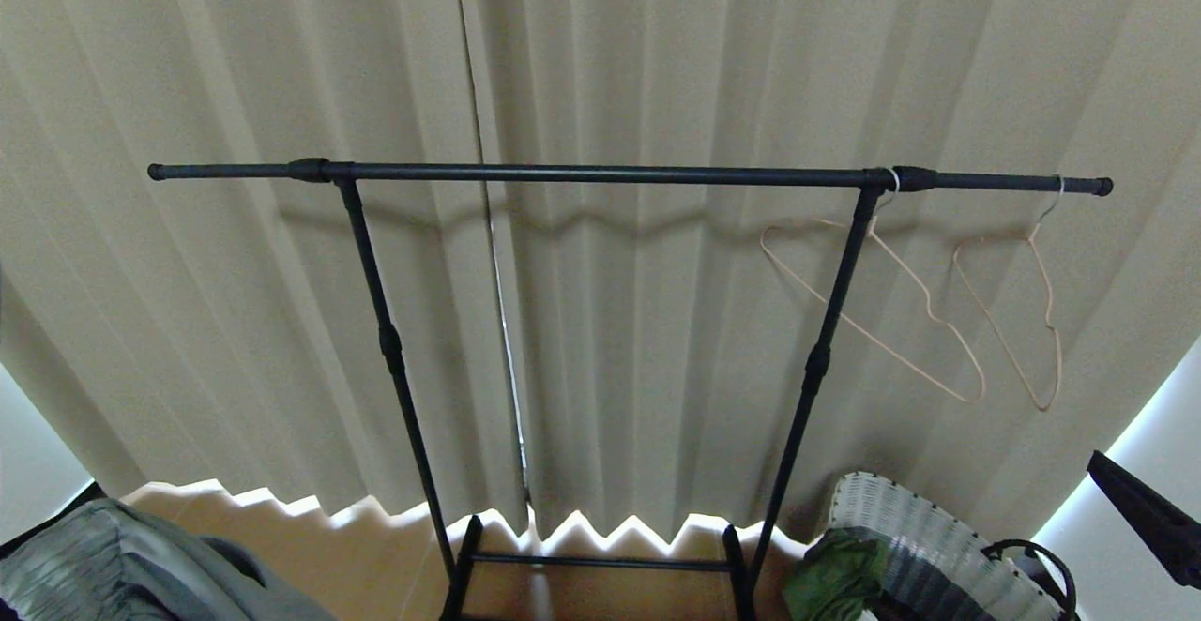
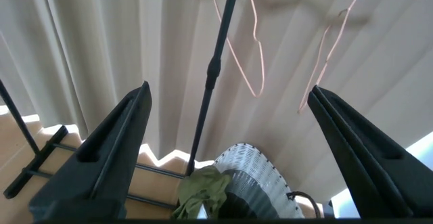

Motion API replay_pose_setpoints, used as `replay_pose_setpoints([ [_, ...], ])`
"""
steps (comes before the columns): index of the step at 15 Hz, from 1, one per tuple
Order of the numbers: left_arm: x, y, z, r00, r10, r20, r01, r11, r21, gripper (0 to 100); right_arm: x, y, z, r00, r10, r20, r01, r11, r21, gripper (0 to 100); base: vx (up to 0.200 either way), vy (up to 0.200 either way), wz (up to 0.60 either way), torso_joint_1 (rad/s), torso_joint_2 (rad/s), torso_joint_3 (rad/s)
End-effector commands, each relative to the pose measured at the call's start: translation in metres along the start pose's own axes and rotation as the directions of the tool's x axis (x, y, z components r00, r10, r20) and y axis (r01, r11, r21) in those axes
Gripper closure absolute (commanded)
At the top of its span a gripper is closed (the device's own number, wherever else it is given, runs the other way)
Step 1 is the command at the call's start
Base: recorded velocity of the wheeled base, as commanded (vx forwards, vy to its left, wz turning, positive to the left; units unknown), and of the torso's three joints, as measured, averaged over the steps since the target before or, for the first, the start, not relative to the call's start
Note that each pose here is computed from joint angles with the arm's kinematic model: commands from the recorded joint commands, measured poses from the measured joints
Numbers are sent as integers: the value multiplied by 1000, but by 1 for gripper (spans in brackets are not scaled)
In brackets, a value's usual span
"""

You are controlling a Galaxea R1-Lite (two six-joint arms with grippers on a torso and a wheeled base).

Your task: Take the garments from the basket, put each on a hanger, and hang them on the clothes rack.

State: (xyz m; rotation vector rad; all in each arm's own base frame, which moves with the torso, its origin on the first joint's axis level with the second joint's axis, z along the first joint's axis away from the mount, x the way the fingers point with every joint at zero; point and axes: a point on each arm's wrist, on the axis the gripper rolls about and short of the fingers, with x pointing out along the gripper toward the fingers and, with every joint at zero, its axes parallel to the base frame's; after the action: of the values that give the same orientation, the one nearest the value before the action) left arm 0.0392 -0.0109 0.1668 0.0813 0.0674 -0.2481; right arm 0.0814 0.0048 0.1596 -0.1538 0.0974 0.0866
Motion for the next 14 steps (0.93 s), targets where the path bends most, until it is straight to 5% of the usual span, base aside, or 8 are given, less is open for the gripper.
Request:
replay_pose_setpoints([
  [1,0,0,-1,1000,-2,-6,2,1000,0,100,0,0,-1,1000,1,-4,-1,1000,-1,0,200,-200,0,2,2,2],
  [7,0,0,-2,1000,-2,-6,2,1000,0,100,0,0,0,1000,1,-2,-1,1000,-1,0,200,-200,0,6,-2,1],
  [14,-1,-1,-3,1000,-27,5,27,1000,3,100,0,0,-1,1000,0,-5,0,1000,-1,0,0,0,0,0,0,0],
])
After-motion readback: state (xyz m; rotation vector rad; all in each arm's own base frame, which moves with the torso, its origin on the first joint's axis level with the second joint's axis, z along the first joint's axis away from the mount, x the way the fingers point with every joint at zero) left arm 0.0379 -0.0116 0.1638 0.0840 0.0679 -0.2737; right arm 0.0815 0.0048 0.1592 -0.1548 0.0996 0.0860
